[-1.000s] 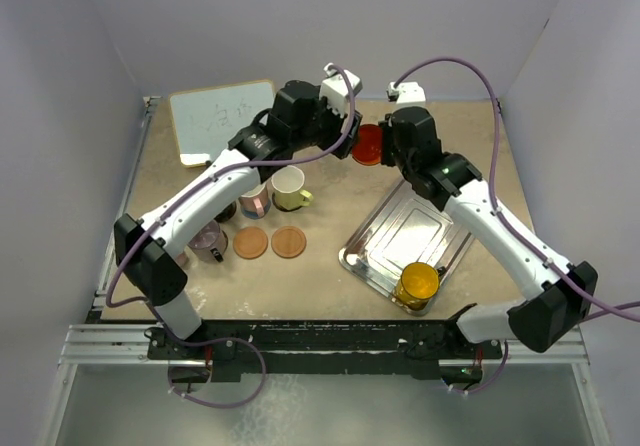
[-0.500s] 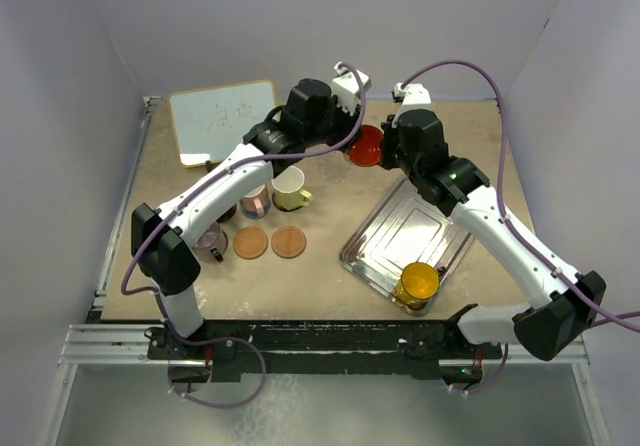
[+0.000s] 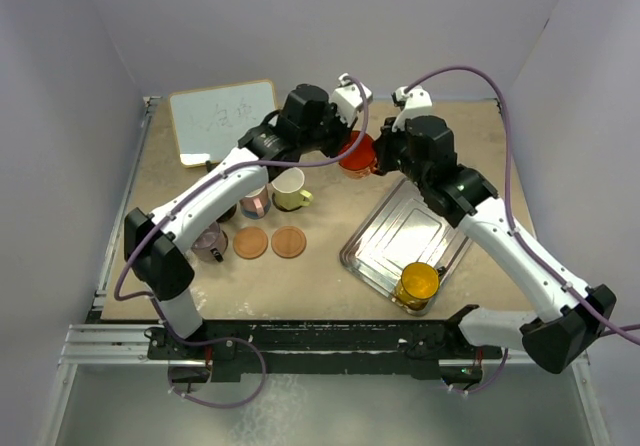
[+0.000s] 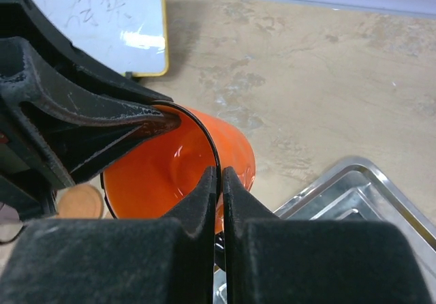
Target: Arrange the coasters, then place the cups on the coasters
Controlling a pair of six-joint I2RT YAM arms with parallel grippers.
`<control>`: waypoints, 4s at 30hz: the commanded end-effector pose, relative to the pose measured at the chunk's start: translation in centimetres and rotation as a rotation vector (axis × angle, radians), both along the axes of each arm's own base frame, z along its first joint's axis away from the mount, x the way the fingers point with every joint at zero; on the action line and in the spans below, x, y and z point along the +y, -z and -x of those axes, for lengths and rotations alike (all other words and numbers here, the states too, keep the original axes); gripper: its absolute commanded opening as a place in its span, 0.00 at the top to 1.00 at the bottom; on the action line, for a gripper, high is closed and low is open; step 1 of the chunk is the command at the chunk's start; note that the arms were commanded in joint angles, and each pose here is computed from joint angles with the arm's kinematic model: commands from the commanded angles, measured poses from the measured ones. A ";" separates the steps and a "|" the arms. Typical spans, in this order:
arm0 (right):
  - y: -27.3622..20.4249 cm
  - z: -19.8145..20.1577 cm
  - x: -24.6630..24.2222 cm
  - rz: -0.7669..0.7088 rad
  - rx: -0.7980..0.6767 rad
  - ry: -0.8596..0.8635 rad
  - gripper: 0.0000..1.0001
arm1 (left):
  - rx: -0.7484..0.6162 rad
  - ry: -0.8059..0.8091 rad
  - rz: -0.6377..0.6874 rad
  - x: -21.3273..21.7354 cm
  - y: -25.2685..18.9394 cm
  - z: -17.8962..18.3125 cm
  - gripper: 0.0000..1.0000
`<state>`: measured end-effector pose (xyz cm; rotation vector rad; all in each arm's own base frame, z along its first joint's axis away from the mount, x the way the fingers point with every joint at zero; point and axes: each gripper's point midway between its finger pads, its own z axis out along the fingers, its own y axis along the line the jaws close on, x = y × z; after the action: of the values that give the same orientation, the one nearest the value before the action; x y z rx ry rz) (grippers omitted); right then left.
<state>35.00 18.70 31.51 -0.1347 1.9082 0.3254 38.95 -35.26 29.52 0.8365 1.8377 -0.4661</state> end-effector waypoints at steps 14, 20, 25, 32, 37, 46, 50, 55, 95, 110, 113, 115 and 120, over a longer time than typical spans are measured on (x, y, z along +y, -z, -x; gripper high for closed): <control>-0.3 5.8 -3.1 0.322 -0.188 -0.321 0.48 | -0.081 0.032 -0.223 14.9 0.4 5.3 0.97; 3.3 7.4 -3.8 0.337 -0.082 -0.423 0.39 | -0.028 0.031 -0.313 18.2 4.6 7.7 0.97; 5.4 8.2 -4.2 0.305 -0.010 -0.488 0.35 | 0.034 -0.001 -0.315 20.1 7.5 8.9 0.97; 6.7 8.2 -4.4 0.298 0.047 -0.509 0.31 | 0.126 -0.029 -0.283 22.2 11.7 9.1 0.97; 7.1 7.9 -4.5 0.305 0.062 -0.502 0.31 | 0.175 -0.028 -0.268 22.5 14.0 9.1 0.97; 7.4 7.9 -4.6 0.313 0.068 -0.498 0.31 | 0.180 -0.059 -0.263 23.6 16.4 7.8 0.97; 7.5 7.9 -4.6 0.313 0.068 -0.497 0.31 | 0.194 -0.065 -0.258 24.1 17.0 7.4 0.97; 7.8 7.8 -4.6 0.315 0.084 -0.501 0.30 | 0.199 -0.068 -0.255 24.4 17.5 7.4 0.97; 9.0 7.6 -4.9 0.358 0.136 -0.515 0.30 | 0.255 -0.039 -0.331 25.7 20.6 8.4 0.77; 14.8 15.7 -10.3 0.656 0.490 -0.744 0.33 | 0.164 0.013 -0.242 24.1 14.2 9.0 0.54; 15.9 18.0 -11.9 0.727 0.558 -0.808 0.33 | 0.148 0.035 -0.205 23.4 12.9 9.1 0.42; 16.8 18.9 -12.7 0.760 0.592 -0.822 0.33 | 0.138 0.046 -0.188 23.0 12.3 9.1 0.34; 19.8 19.8 -13.7 0.796 0.674 -0.842 0.35 | 0.112 0.078 -0.160 22.3 11.2 9.2 0.27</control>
<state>16.72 6.72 13.76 -1.4315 2.3938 0.1818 29.63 -11.70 15.49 1.0050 2.0630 -0.3623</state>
